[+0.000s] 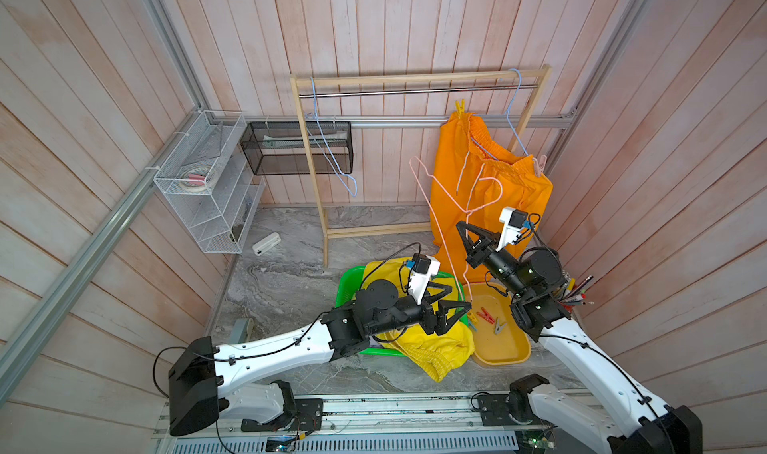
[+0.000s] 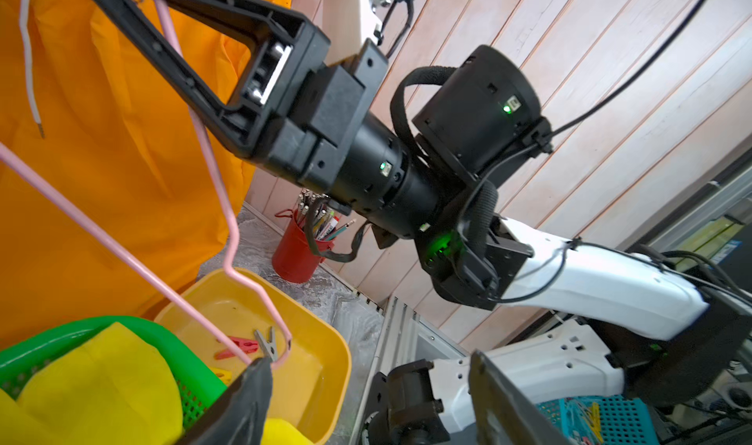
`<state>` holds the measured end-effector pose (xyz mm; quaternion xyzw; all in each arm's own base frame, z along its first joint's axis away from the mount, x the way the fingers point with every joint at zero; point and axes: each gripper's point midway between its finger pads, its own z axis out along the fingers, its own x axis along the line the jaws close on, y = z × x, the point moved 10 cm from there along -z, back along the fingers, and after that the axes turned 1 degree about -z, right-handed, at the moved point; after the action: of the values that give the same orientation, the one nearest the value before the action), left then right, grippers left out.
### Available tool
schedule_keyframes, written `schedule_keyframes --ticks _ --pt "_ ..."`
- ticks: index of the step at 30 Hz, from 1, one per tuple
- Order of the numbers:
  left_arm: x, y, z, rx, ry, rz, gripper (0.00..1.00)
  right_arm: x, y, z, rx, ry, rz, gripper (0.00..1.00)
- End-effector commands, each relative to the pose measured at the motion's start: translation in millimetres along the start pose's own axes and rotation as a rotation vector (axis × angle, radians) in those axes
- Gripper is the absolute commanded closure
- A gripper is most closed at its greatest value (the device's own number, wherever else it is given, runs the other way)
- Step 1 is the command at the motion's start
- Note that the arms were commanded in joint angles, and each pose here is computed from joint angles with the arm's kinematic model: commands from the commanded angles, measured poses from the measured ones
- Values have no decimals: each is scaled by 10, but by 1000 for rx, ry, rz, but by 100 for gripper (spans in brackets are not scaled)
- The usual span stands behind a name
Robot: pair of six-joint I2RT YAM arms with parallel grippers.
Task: Remove the clothespins securing shorts to the hanger
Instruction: Place the hanger at the clothesline.
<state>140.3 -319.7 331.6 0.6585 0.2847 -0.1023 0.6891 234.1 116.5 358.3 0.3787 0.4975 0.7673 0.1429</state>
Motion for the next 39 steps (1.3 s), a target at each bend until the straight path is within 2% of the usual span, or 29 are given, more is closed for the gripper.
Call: schedule_keyframes --ticks 1,7,17,25,35,39 --pt "-26 -17 93 11 -88 -19 24 69 48 -37 -35 43 2 100" --pt "60 -81 294 72 -50 -33 26 91 48 -34 -38 58 6 100" --pt "227 -113 405 53 95 -41 33 95 -7 -49 -38 71 16 100" --pt "407 -158 552 69 119 -131 40 101 -46 -72 -38 79 27 100" --pt "446 -150 645 71 122 -140 66 144 -25 -112 -55 84 18 100" --pt "447 -154 649 71 117 -148 73 149 -24 -130 -63 80 13 100"
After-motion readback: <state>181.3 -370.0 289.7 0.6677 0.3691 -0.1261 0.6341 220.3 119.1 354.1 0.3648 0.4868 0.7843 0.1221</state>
